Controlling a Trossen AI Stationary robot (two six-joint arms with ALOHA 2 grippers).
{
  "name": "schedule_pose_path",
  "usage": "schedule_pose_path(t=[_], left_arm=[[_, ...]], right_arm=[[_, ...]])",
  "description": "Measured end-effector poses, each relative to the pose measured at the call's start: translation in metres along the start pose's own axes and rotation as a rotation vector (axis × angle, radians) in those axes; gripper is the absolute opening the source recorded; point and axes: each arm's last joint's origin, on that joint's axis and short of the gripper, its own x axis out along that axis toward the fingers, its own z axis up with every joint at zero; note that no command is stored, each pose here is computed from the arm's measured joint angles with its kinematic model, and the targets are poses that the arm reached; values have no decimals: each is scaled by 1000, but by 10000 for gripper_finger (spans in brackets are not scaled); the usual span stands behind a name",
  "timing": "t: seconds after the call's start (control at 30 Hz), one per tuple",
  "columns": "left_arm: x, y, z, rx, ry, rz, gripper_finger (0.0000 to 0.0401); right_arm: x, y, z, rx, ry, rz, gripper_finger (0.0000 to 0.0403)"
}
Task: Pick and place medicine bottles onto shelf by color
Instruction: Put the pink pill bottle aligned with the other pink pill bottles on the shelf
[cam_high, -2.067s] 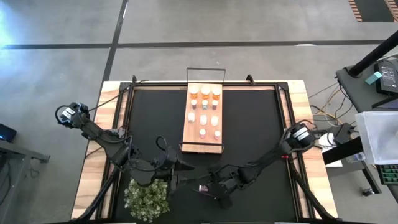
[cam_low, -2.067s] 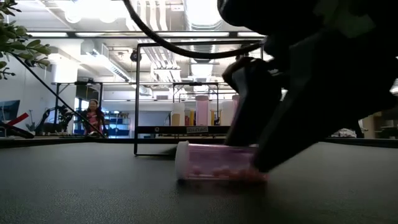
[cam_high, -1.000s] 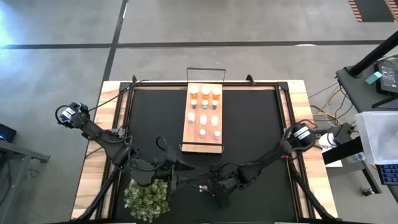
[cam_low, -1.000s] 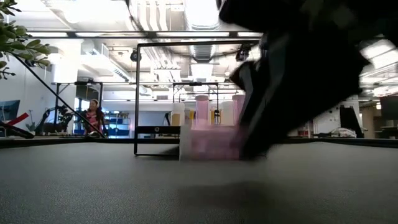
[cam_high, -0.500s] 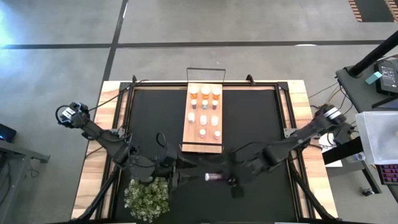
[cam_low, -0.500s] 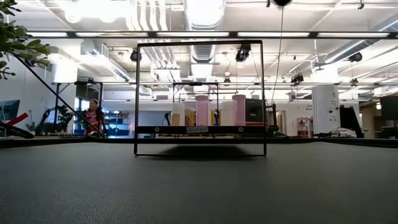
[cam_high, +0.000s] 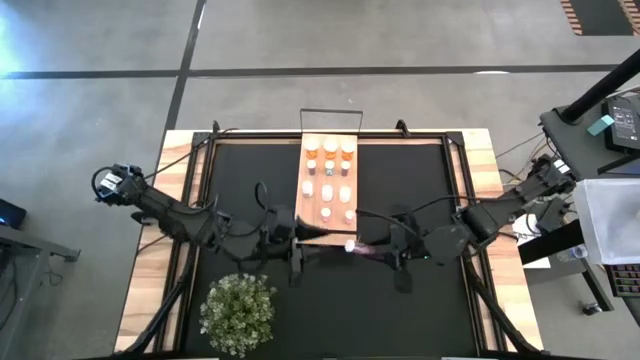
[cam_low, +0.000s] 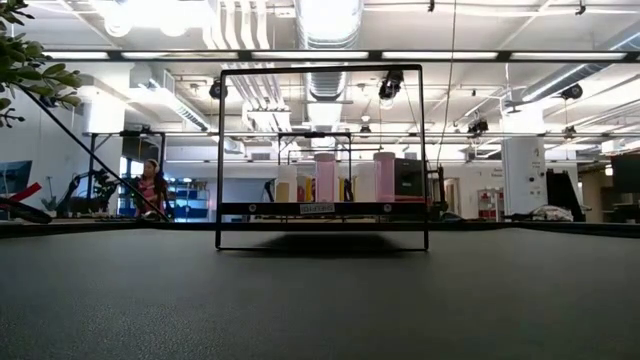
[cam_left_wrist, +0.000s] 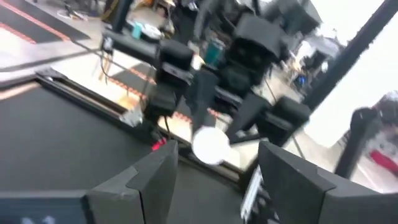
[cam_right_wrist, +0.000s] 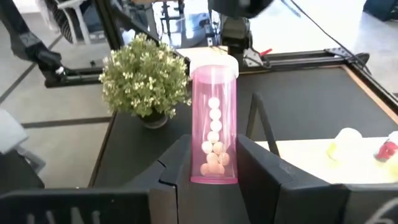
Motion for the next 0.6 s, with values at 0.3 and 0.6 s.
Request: schedule_pose_path(t=[0.3,0.6], left_arm=[[15,21,14,-12,30,-57,245],[19,29,19,236,14,-36,292]], right_arm=[[-6,-12,7,11,-44,-78,100],[2,-37,13,42,-51,-168,102]])
